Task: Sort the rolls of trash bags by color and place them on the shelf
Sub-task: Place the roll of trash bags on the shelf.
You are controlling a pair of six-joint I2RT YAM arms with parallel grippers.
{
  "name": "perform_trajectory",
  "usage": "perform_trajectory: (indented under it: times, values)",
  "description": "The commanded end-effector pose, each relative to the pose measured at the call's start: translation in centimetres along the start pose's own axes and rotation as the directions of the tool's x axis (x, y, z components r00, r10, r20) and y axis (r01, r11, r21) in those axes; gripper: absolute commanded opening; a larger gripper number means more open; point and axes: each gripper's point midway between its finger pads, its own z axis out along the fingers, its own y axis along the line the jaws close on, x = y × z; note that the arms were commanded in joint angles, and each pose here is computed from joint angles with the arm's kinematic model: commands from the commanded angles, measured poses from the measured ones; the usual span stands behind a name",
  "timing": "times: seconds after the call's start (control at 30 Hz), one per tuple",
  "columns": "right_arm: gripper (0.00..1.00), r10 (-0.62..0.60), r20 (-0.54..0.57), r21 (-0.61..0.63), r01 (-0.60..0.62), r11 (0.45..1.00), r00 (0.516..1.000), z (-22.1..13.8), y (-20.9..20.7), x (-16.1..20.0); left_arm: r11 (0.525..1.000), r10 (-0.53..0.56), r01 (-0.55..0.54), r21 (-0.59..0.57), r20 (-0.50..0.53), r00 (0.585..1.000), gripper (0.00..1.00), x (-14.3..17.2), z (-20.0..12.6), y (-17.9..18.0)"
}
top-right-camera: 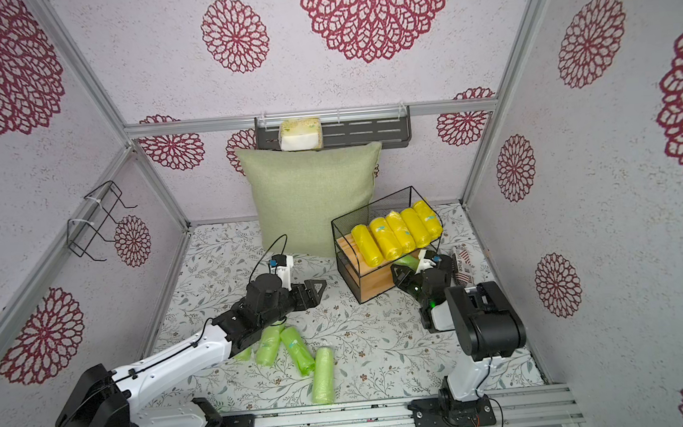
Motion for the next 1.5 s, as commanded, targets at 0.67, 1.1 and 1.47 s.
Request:
perform_trajectory:
  times: [0.67, 1.1, 1.47]
  values:
    - [0.27, 0.046, 0.176, 0.106, -0.065, 0.992, 0.983, 4.7, -1.7, -4.4, 1.0, 0.023, -0.023, -0.015, 0.007, 1.0, 0.88, -0.5, -0.2, 0.2]
    - [0.27, 0.039, 0.257, 0.115, -0.07, 0.991, 0.966, 4.0, -2.3, -7.7, 0.999, 0.027, -0.027, -0.026, 0.01, 1.0, 0.88, -0.5, -0.4, 0.5]
    - [0.29, 0.086, 0.276, 0.001, -0.089, 0.996, 0.957, 3.4, 0.2, -8.5, 0.998, 0.042, -0.042, -0.046, 0.003, 0.999, 0.89, -0.4, -0.4, 1.0]
